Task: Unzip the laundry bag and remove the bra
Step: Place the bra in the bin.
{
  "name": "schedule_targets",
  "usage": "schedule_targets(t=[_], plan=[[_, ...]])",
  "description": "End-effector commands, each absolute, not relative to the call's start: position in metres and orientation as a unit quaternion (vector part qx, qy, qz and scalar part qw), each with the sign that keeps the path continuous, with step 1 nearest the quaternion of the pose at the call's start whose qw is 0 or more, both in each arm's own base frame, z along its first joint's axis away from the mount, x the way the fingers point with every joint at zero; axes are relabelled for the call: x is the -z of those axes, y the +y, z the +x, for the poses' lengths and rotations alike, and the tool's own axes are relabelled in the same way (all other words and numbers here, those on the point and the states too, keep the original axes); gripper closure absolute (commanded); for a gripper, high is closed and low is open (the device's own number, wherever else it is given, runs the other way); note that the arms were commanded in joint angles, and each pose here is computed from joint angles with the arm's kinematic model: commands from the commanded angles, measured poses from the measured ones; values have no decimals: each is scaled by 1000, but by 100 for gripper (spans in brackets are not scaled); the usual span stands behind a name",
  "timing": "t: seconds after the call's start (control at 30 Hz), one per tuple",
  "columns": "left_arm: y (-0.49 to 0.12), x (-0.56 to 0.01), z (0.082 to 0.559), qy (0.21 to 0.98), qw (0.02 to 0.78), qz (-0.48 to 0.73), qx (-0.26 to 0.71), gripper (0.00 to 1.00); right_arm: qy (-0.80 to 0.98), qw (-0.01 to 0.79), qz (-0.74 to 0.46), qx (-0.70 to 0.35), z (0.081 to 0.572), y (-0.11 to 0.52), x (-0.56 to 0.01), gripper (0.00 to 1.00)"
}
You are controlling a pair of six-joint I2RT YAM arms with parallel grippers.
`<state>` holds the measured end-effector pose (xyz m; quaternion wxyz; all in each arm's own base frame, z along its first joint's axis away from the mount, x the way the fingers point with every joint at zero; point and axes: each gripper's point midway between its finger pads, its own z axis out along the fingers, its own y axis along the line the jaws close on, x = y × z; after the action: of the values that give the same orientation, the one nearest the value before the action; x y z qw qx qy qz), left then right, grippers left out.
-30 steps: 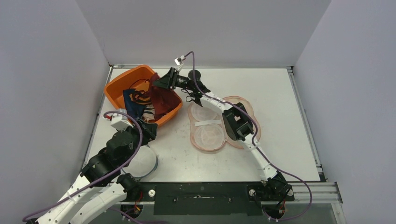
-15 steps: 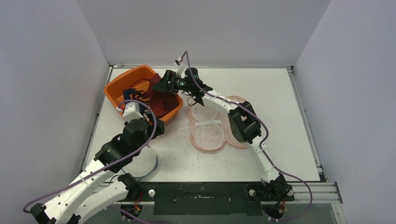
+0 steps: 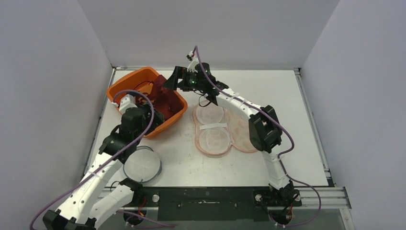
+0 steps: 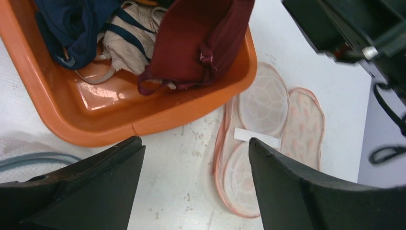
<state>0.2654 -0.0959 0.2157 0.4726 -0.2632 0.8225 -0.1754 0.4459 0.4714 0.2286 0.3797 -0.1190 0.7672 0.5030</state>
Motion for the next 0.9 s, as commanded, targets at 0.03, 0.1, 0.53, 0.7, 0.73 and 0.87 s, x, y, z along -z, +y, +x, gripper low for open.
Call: schedule_targets(t=[0.03, 0.1, 0.53, 0.7, 0.73, 0.87], plan=[[-98, -249, 309, 810, 480, -267, 204, 16, 745, 454, -106, -477, 443, 434, -296, 3], [-89, -251, 324, 810, 484, -271, 190, 5, 744, 457, -104, -477, 435, 427, -300, 3], [-59, -236, 438, 828, 472, -267, 143, 6, 725, 489, -130, -467, 318, 396, -281, 5], [-63, -247, 470, 821, 492, -260, 129, 3, 745, 490, -141, -431, 278, 384, -250, 6], [-64, -241, 476, 828, 484, -257, 119, 3, 750, 486, -142, -426, 271, 381, -243, 6], [-77, -228, 493, 845, 475, -233, 77, 4, 767, 474, -140, -409, 250, 367, -216, 6]])
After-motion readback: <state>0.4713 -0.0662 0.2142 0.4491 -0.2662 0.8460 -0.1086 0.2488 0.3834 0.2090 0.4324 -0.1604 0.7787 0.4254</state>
